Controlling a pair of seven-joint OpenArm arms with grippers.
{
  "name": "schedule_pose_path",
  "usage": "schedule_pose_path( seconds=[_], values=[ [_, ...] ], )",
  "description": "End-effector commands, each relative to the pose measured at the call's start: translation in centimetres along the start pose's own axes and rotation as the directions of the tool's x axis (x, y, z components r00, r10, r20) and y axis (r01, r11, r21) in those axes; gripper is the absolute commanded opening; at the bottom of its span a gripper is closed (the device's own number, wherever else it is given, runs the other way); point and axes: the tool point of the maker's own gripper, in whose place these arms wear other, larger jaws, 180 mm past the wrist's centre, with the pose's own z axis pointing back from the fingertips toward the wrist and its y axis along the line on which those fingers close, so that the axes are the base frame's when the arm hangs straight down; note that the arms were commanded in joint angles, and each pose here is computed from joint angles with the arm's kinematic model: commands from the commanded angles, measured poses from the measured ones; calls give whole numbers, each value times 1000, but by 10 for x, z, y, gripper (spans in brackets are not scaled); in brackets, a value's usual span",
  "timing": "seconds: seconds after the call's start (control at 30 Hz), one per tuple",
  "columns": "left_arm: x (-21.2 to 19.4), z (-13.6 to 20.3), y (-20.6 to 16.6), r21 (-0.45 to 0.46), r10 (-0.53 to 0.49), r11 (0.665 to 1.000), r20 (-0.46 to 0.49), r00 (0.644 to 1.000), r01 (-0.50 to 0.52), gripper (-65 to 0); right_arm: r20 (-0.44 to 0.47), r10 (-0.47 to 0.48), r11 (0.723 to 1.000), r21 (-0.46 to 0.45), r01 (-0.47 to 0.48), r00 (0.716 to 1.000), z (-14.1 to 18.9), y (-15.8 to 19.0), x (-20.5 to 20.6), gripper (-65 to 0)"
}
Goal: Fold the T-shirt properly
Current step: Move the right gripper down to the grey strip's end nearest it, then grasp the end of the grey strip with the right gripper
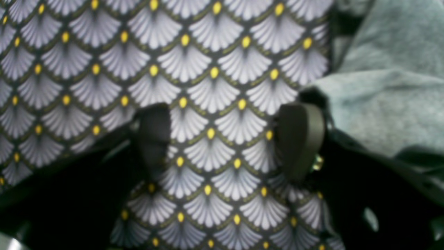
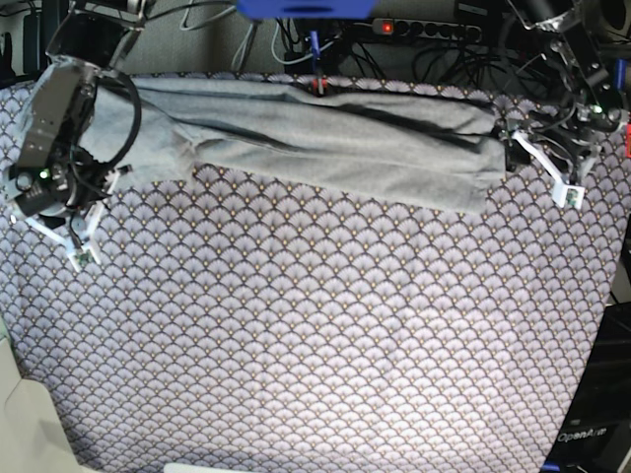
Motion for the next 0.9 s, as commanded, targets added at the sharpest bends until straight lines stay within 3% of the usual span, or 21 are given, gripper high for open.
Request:
schedule_pose_path(
  seconds=[0.0,0.17,0.63,0.73,0.87],
  values=[
    [13,4,5,11,-7,1000,41,999,7,-173,-1,-4,1000,-16,4,1000,0,-8,1,-392],
    [12,4,6,11,-4,1000,39,999,4,-173,-78,-56,997,39,59,995,-22,-5,-21,-274],
    [8,11,22,53,34,998,47,998,-36,-173,-60,-142,972,178,151,988,-69,21,-37,-273],
    [6,15,30,72,51,996,52,997,-55,-173,-46,-143,972,184,149,989,-70,24,-35,-340],
    [4,19,40,96,71,992,57,996,-76,-173,-43,-142,972,184,148,989,-69,24,-32,-532]
  ],
)
